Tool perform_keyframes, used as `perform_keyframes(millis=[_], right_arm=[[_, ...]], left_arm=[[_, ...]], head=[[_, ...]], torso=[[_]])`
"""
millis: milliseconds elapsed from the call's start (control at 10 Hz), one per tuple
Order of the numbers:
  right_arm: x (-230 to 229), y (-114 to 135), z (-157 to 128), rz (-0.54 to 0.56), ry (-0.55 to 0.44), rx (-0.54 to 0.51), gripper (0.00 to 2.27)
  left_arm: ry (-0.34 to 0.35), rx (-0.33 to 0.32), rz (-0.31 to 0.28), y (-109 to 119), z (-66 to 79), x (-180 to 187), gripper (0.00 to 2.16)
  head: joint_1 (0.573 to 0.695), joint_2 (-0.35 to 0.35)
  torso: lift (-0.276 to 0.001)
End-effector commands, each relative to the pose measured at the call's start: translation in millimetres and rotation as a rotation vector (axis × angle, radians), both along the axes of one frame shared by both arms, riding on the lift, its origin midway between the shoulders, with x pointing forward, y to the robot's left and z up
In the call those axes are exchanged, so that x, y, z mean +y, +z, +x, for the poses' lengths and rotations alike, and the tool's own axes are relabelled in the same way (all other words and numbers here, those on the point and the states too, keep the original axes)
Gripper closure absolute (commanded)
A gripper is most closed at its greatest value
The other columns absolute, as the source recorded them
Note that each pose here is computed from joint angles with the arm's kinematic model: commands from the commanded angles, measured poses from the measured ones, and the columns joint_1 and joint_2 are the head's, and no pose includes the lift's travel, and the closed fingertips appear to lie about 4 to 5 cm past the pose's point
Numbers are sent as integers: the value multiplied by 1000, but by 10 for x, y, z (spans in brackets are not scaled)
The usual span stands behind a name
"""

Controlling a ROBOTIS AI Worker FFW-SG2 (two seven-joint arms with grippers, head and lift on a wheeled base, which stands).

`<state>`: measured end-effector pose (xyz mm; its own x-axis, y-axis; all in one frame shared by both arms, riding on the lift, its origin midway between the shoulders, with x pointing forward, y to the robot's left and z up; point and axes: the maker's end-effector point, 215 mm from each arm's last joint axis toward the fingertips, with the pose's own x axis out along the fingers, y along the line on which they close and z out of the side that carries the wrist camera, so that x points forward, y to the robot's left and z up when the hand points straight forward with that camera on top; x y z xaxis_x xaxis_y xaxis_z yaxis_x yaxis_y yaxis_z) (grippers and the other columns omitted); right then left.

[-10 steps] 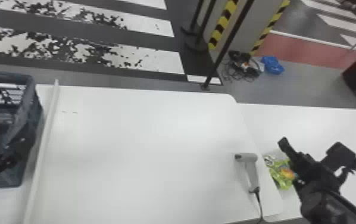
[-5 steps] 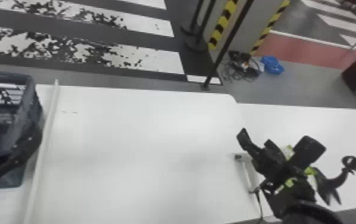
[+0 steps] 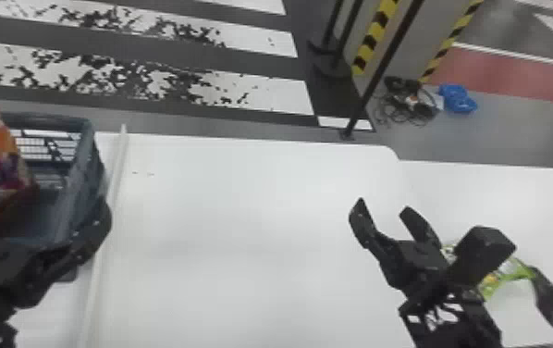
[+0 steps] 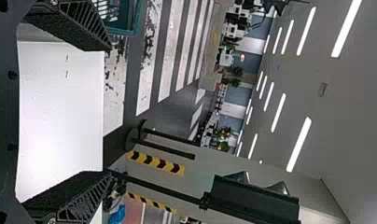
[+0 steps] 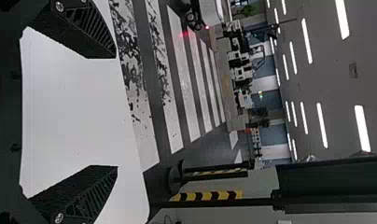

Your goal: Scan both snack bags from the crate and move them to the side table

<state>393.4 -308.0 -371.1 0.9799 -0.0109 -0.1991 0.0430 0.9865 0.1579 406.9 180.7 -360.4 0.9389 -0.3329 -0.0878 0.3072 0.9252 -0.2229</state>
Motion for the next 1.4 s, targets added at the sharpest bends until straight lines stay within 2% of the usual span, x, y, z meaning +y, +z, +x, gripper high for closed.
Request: perform_keyframes(millis=[0, 200, 400, 500, 700, 900, 1300], right_arm=[[381, 3, -4, -26, 60, -14, 107], [612, -39, -2, -45, 97, -6, 140], [575, 66, -60, -54, 84, -48, 144], [540, 104, -93, -55, 78, -62, 144], [496, 137, -142, -49, 72, -76, 144], [499, 167, -167, -51, 74, -88, 144], [455, 193, -195, -68, 70, -90, 144]], left_arm=[[25, -6, -2, 0, -95, 19, 36], [71, -1, 6, 1, -191, 88, 36], [158, -2, 65, 57, -282, 310, 36], [217, -1, 102, 50, -268, 583, 36], [296, 3, 131, 86, -180, 1078, 36], [320, 78, 138, -58, -38, 1288, 36], [390, 42, 145, 93, 285, 1565, 39]], head=[[695, -191], [695, -131], [695, -82], [695, -65], [695, -24], [695, 51], [695, 92]], torso=[[-29], [-29], [-29], [-29], [-29], [-29], [-29]])
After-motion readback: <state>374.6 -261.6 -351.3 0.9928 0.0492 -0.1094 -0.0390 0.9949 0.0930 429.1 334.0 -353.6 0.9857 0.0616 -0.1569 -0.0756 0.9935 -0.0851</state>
